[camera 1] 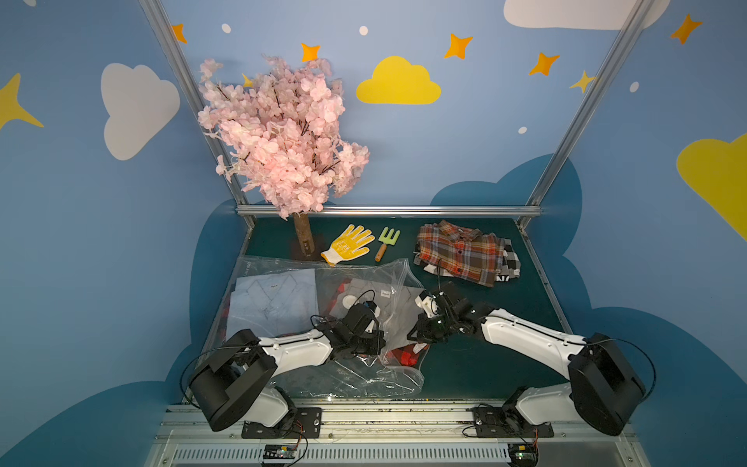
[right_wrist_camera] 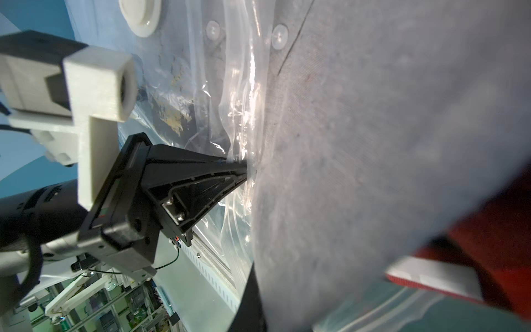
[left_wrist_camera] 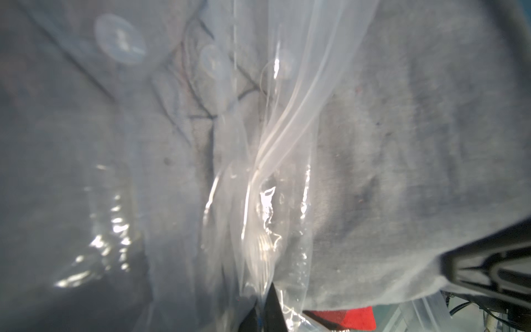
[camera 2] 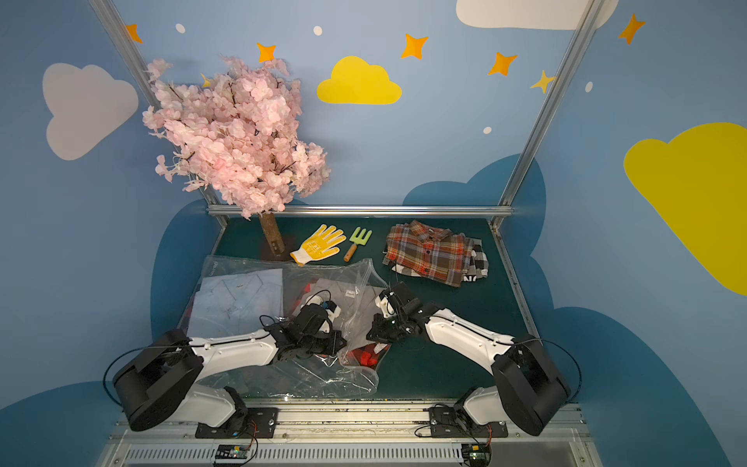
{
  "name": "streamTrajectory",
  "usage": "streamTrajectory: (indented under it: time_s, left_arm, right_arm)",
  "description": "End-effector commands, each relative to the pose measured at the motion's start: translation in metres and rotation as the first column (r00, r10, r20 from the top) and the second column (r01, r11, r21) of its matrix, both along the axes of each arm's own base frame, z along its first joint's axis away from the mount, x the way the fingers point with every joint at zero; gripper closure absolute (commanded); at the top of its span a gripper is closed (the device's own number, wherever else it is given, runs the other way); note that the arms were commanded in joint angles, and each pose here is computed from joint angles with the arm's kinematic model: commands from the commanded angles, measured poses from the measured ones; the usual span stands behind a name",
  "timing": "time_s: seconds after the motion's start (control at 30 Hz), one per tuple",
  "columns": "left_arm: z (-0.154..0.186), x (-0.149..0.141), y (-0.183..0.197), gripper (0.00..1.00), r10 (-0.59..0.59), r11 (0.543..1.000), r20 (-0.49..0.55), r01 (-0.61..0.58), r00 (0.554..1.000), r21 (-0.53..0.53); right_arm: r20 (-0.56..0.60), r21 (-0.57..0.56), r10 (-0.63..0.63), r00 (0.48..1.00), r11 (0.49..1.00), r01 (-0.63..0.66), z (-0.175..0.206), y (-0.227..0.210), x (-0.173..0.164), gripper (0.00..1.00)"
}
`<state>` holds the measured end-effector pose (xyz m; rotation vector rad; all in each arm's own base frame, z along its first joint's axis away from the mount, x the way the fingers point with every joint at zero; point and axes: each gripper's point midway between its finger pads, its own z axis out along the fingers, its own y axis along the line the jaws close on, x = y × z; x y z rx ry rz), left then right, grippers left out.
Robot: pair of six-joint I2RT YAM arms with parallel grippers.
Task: Take the shirt out of the vacuum bag
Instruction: Take out the shirt from the vacuum bag.
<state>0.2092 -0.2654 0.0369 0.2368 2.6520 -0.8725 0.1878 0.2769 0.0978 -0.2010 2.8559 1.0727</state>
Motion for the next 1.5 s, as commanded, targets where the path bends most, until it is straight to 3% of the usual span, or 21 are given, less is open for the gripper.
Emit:
streamTrajectory:
  time_s: [0.0,0.3,0.53,0.9,1.13,1.47]
  left_arm:
    - [-0.02,-0.014,0.028,0.97,0.037,0.994,-0.076,-0.028,0.996,0.106]
    - [-0.011,-0.002,0.036,0.97,0.059,0.993,-0.069,-0.051,0.996,0.102]
    - [-0.018,0.0,0.038,0.97,0.065,0.992,-0.093,-0.054,0.994,0.112]
    - [-0.036,-0.005,0.042,0.97,0.076,0.989,-0.137,-0.057,0.988,0.138]
    - [-0.047,-0.012,0.048,0.97,0.095,0.987,-0.169,-0.071,0.981,0.147]
    - [-0.049,-0.016,0.054,0.97,0.105,0.984,-0.175,-0.077,0.979,0.162]
  right_arm:
    - [0.105,0.021,0.02,0.994,1.0,-0.023,0.043,-0.001,0.005,1.0]
    - [0.264,0.115,0.055,0.963,0.989,-0.088,0.124,0.006,0.011,1.0]
    - [0.45,0.184,0.017,0.893,0.977,-0.111,0.176,0.012,0.03,1.0]
    - [0.604,0.158,0.037,0.796,0.974,-0.165,0.254,-0.012,0.062,1.0]
    - [0.637,0.135,0.05,0.769,0.975,-0.176,0.276,-0.029,0.11,1.0]
    - [0.621,0.146,0.071,0.78,0.968,-0.204,0.283,-0.035,0.182,1.0]
